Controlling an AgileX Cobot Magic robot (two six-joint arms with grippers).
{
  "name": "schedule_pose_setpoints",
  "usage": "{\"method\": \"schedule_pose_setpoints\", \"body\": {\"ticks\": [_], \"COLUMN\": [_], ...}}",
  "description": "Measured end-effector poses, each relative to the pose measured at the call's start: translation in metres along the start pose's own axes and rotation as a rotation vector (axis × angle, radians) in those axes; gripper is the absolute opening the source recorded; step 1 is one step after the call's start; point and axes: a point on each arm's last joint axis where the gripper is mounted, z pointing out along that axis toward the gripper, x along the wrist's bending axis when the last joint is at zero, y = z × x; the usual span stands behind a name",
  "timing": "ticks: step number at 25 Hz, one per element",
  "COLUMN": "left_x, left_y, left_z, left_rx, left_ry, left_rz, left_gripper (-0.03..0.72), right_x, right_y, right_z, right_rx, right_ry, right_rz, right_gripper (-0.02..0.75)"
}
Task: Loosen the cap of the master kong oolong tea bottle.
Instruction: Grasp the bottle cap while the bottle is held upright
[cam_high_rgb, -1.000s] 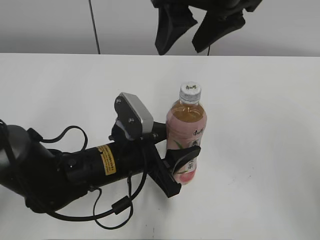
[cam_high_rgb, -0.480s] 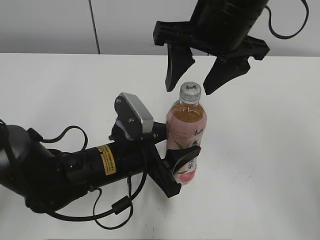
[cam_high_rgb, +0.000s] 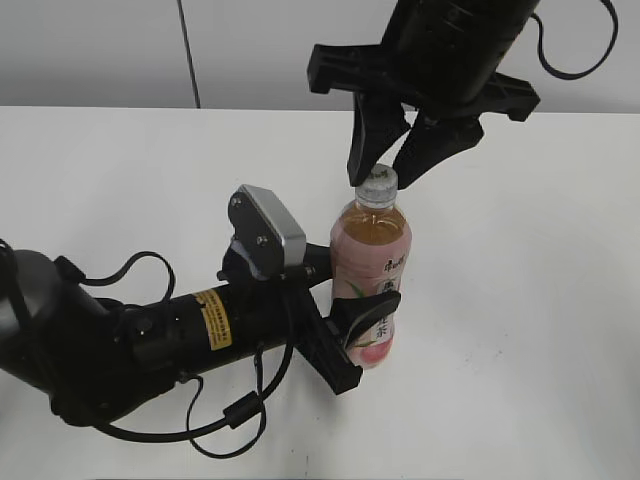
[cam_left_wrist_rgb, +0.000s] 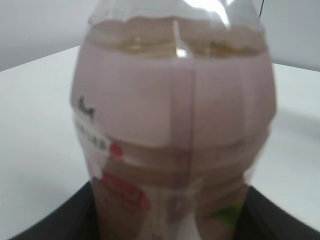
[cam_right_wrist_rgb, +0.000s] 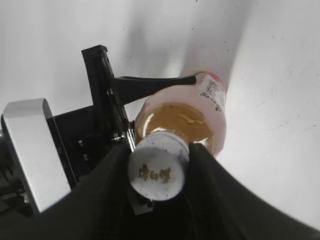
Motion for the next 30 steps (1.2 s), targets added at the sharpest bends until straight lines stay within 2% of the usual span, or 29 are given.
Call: {"method": "schedule_pose_setpoints", "body": {"ticks": [8, 13, 21, 27, 30], "left_x": [-0.0002, -0.0001, 0.0000, 0.0000, 0.0000], "left_y": [-0.0003, -0.0003, -0.0002, -0.0002, -0.0003], "left_z": [-0.0002, -0.0002, -0.0002, -0.0002, -0.0002], "left_rx": [0.002, 0.002, 0.002, 0.002, 0.002], "left_ry": [-0.001, 0.000, 0.001, 0.001, 0.001], "left_rz": [-0.001, -0.001, -0.001, -0.001, -0.001], "left_gripper": [0.382, 0.382, 0.382, 0.382, 0.382], "right_x": [-0.0021, -0.0023, -0.0023, -0.0041, -0.0058], "right_y": [-0.0052, -0.0054, -0.0056, -0.0054, -0.0051], "right_z": [0.0029, 0.0031, 0.0033, 0.0036, 0.0038], "right_rx": [0.000, -0.003, -0.004, 0.002, 0.011], "right_ry": [0.006, 0.007, 0.008, -0.012, -0.030], "right_rz": [-0.039, -0.177, -0.612, -1.114, -1.297], "right_gripper": [0.275, 0.273, 0.272, 0.272, 0.272]}}
